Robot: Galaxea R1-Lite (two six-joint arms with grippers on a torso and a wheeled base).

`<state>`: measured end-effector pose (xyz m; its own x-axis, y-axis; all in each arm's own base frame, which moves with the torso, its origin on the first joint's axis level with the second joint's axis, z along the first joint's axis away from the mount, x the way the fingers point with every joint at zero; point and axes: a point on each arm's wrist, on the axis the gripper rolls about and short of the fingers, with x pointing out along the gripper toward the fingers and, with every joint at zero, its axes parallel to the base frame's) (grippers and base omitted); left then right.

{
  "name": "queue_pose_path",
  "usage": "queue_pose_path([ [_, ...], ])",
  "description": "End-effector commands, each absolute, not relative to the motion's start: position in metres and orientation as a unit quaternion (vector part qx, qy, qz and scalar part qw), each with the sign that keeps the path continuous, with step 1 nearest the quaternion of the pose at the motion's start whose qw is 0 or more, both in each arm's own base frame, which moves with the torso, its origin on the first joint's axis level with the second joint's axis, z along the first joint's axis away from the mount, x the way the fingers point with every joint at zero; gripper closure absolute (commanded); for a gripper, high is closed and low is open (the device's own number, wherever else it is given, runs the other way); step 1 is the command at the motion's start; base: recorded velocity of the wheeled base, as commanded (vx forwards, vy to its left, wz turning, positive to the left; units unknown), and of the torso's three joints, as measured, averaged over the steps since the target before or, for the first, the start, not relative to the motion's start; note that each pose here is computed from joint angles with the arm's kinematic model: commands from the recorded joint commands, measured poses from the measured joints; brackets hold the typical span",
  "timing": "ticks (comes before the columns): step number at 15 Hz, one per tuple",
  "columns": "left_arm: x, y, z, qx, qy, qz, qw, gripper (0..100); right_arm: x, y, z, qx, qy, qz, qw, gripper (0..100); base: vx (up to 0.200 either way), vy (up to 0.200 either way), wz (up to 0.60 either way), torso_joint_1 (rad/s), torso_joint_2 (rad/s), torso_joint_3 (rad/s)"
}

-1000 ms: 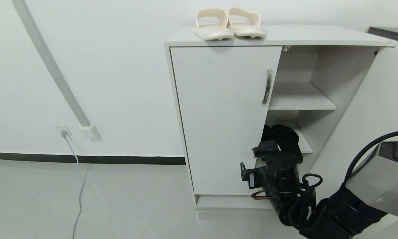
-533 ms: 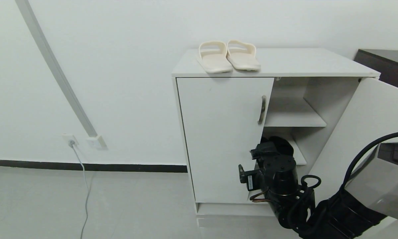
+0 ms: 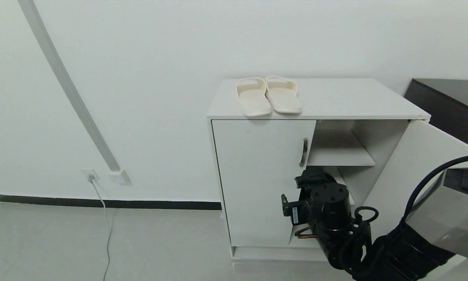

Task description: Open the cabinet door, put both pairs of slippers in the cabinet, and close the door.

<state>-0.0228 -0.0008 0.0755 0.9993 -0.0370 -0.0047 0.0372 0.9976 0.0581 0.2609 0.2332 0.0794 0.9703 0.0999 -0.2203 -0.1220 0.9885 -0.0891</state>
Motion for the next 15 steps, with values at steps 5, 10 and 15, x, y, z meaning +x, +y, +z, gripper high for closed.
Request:
queue_pose_path([
  [5, -0.0228, -0.0008, 0.0755, 0.029, 0.002, -0.018, 0.999, 100, 0.262, 0.2348, 0.0742, -0.052, 0.111, 0.064, 0.99, 0, 0.0, 0.0, 0.0, 0.205, -0.52, -0.316],
  [10, -0.0228, -0.0008, 0.0755, 0.029, 0.002, -0.018, 0.999, 100, 0.2631, 0.2352, 0.0742, -0.051, 0.11, 0.063, 0.991, 0, 0.0, 0.0, 0.0, 0.236, -0.56, -0.321],
  [15, -0.0228, -0.0008, 0.0755, 0.029, 0.002, -0.018, 0.999, 100, 0.2628, 0.2349, 0.073, -0.052, 0.112, 0.064, 0.99, 0, 0.0, 0.0, 0.0, 0.252, -0.57, -0.316],
])
